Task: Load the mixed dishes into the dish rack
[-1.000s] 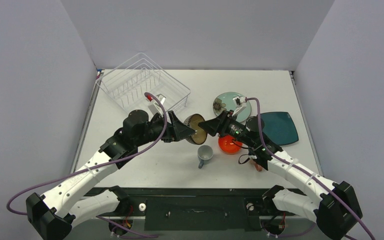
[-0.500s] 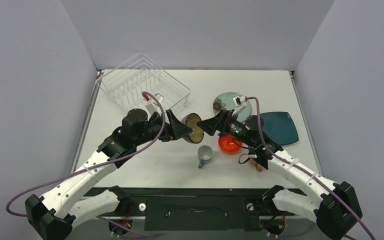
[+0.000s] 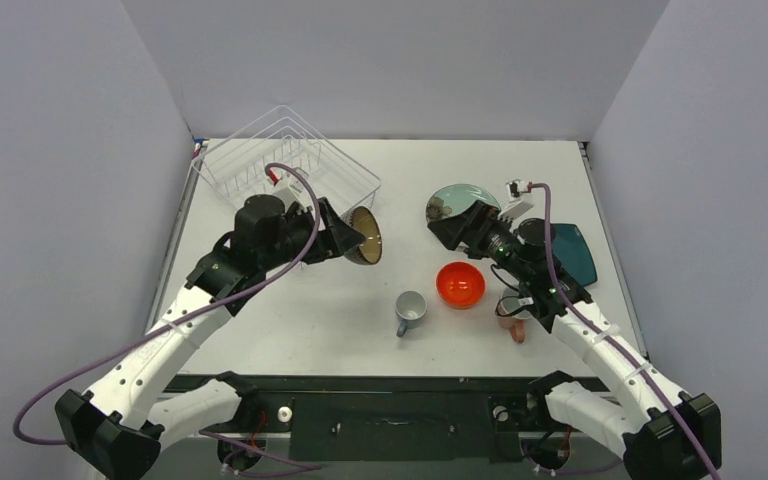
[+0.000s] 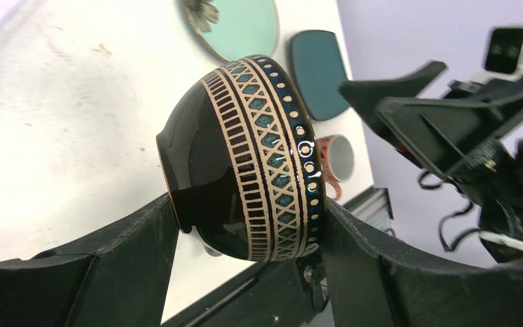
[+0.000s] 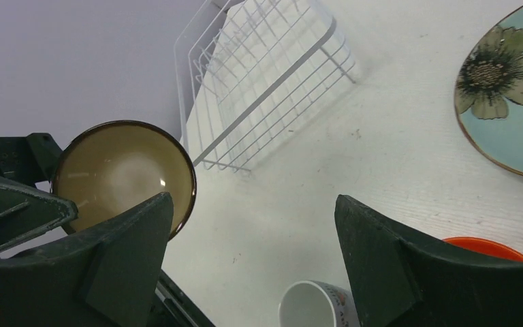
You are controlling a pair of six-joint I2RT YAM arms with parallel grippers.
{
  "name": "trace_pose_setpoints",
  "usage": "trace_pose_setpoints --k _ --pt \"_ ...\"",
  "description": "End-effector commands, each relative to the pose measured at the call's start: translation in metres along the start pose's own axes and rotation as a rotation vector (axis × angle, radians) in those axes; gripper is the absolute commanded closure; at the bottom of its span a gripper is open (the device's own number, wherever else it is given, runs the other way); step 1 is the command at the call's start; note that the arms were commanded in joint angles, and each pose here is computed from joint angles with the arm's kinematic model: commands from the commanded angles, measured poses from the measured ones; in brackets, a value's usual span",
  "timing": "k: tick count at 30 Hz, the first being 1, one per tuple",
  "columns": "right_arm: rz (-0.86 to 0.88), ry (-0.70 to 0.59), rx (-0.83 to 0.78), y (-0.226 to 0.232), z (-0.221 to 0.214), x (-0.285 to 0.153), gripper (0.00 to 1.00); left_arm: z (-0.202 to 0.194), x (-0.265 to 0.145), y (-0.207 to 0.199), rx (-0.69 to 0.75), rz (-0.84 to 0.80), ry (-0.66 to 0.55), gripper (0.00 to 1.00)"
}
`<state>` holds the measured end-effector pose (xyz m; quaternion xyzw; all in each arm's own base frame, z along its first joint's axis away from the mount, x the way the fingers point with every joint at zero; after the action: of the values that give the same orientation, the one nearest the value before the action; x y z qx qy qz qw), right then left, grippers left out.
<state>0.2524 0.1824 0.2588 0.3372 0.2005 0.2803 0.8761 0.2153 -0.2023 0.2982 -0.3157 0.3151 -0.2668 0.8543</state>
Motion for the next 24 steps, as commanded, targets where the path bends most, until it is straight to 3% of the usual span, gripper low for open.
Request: trace_pose_setpoints --k 1,11,24 --pt "-0.009 -0.053 -0.025 0.002 0.019 -0.012 0.16 0.046 -0.005 -0.011 0.075 0.006 -0.125 1.00" --pt "-0.050 -0.055 -0.041 -0.015 0.018 -0.025 0.16 0.108 0.014 0.028 0.154 0.275 -0.232 1.00" --pt "-0.045 -0.035 -0.040 -0.030 0.020 -0.036 0.16 0.149 0.079 0.078 0.428 0.511 -0.195 1.00"
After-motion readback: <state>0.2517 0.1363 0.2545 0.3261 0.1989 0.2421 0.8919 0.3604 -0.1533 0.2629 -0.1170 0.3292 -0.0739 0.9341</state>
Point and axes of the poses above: each gripper's point midway between its finger pads, its own x axis out along the fingers, its own y axis along the line the jaws close on, z = x × y, the point moved 5 cm from there along -x, back along the fingers
